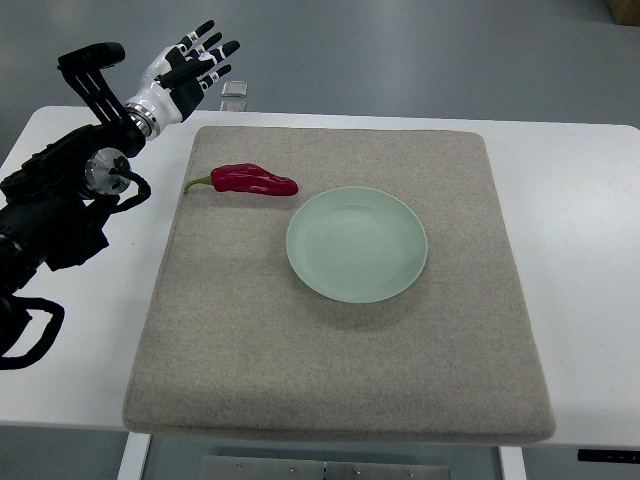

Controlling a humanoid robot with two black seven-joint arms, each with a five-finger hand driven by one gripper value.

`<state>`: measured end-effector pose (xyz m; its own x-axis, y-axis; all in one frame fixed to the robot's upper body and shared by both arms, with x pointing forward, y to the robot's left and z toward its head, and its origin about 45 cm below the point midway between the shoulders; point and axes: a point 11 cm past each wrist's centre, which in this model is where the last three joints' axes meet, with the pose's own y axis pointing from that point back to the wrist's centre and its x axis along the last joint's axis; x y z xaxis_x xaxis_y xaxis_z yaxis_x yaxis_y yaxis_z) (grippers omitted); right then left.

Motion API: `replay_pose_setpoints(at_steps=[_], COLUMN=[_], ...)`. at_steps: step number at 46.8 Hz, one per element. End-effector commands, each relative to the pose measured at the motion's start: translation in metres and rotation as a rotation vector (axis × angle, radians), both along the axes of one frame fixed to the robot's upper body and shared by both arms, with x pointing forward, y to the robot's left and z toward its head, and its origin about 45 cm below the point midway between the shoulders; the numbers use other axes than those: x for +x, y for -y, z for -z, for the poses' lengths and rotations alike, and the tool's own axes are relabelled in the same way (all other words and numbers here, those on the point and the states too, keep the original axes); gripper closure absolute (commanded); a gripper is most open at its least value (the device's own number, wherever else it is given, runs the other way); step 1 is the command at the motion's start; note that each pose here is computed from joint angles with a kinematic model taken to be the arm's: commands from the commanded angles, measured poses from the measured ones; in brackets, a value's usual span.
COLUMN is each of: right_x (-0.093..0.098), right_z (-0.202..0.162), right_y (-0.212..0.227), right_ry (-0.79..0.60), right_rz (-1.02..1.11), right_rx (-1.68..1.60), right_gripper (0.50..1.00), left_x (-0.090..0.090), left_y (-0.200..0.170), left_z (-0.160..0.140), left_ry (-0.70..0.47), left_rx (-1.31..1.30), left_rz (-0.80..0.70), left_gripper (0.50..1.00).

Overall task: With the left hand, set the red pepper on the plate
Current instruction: 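Reach the left hand forward over the red pepper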

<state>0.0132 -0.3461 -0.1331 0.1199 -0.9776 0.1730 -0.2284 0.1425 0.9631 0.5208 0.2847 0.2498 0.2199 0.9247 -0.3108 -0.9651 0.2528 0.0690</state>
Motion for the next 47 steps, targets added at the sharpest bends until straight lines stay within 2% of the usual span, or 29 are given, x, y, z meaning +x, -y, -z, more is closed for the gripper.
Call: replay_pose_setpoints(at_steps=[1, 10, 21, 31, 42, 47], right_x=[0.000, 0.000, 0.000, 0.000, 0.000, 0.000], right_z=[0.000, 0.000, 0.000, 0.000, 0.000, 0.000], right_y=[0.000, 0.000, 0.000, 0.000, 0.000, 0.001], right_ry=[0.000, 0.000, 0.000, 0.000, 0.000, 0.000], right_rz=[0.000, 0.000, 0.000, 0.000, 0.000, 0.000], right_rx=[0.000, 0.000, 0.000, 0.000, 0.000, -0.002], right_gripper=[0.572, 0.572, 0.572, 0.572, 0.572, 0.572], left_x=[0.000, -0.001, -0.008, -0.015, -0.027, -0.027], left_y=[-0.001, 0.004, 0.016, 0.020, 0.031, 0.030], left_z=[-0.001, -0.012, -0.031, -0.019, -0.007, -0.008], left_ry=[0.003, 0.037, 0.104, 0.073, 0.076, 0.081], left_rx=[0.104, 0.347, 0.672, 0.975, 1.155, 1.236], left_rz=[0.036, 0.152, 0.368, 0.545, 0.685, 0.708], left_gripper=[0.508, 0.508, 0.508, 0.508, 0.510, 0.510])
